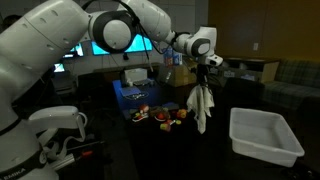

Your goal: Use the towel to sweep the things on the table to the left and then put the towel in the white bin

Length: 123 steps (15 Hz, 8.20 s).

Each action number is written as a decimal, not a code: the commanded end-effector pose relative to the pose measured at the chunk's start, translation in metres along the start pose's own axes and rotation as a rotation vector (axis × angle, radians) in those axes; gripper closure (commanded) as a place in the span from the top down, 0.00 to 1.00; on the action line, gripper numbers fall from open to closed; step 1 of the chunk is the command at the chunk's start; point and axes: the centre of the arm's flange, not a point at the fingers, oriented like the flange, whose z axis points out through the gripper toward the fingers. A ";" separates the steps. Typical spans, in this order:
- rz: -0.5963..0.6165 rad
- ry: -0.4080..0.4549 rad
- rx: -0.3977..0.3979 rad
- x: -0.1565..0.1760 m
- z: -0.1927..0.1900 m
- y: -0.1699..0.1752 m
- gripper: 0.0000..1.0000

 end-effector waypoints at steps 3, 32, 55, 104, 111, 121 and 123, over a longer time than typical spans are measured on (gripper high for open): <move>-0.002 -0.170 -0.020 -0.061 -0.026 0.087 0.09; 0.406 -0.068 -0.330 -0.194 0.169 0.067 0.09; 0.196 -0.109 0.107 -0.213 0.177 -0.217 0.09; 0.081 0.035 -0.328 -0.145 0.227 -0.150 0.09; 0.092 0.001 -0.167 -0.159 0.200 -0.199 0.09; 0.102 0.074 -0.032 -0.144 0.073 -0.182 0.09; 0.100 0.074 -0.045 -0.136 0.047 -0.163 0.09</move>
